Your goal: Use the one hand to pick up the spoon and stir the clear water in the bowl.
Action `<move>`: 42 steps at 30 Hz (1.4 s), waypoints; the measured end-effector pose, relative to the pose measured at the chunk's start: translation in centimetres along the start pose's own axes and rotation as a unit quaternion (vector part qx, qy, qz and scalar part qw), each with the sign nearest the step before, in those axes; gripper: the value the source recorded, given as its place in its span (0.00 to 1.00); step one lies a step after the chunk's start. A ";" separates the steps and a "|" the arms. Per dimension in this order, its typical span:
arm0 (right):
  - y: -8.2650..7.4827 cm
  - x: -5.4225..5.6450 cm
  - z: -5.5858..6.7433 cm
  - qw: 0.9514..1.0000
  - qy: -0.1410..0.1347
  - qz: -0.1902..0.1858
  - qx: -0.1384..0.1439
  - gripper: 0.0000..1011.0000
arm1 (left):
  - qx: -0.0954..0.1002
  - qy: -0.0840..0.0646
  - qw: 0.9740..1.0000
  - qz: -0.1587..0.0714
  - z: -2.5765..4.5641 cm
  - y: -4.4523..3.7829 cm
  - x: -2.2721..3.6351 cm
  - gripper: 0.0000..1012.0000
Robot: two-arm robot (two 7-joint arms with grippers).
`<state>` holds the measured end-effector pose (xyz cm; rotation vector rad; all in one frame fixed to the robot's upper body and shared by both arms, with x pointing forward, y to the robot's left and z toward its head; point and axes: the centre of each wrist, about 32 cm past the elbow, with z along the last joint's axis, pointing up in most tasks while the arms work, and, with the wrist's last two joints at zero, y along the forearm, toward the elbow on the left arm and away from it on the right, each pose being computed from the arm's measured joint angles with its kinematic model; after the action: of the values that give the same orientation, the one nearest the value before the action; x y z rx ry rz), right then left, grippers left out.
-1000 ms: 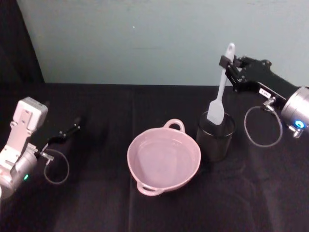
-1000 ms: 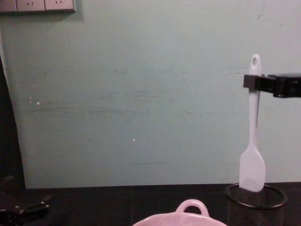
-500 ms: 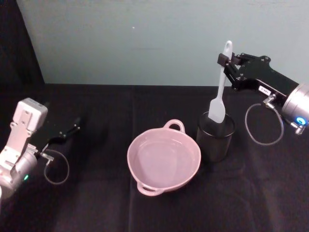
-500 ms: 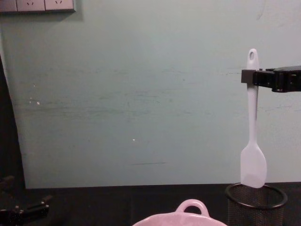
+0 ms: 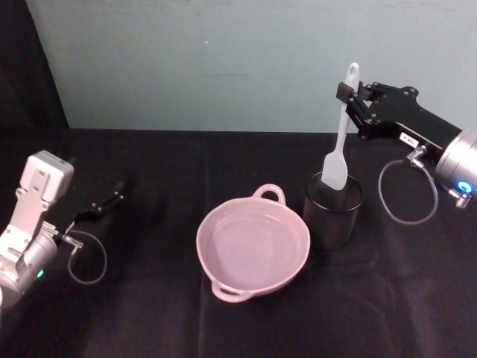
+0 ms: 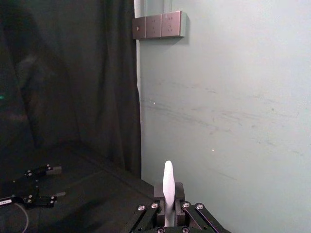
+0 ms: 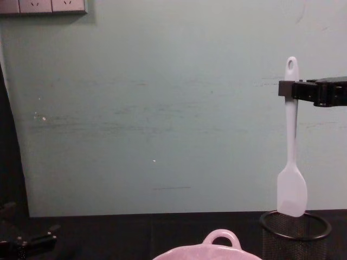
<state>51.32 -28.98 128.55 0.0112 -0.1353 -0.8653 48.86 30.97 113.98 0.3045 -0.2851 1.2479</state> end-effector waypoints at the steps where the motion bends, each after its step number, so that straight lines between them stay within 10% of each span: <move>1: 0.0 0.0 0.0 1.000 0.000 0.000 0.000 0.12 | 0.000 0.000 1.000 0.000 0.00 0.00 0.00 0.99; 19: 2.5 -5.5 -2.4 0.995 0.005 0.095 0.025 0.12 | 0.000 0.000 1.000 0.000 0.00 0.00 0.00 0.99; 31: 3.0 -7.6 -7.7 0.991 0.032 0.126 0.020 0.12 | 0.000 0.000 1.000 0.000 0.00 0.00 0.00 0.99; 42: 4.0 -8.3 -9.1 0.989 0.048 0.137 0.013 0.12 | 0.000 0.000 1.000 0.000 0.00 0.00 0.00 0.99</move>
<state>50.16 -20.47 118.86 0.0570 -0.0562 -0.5873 48.86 30.96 113.98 0.3044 -0.2850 1.2479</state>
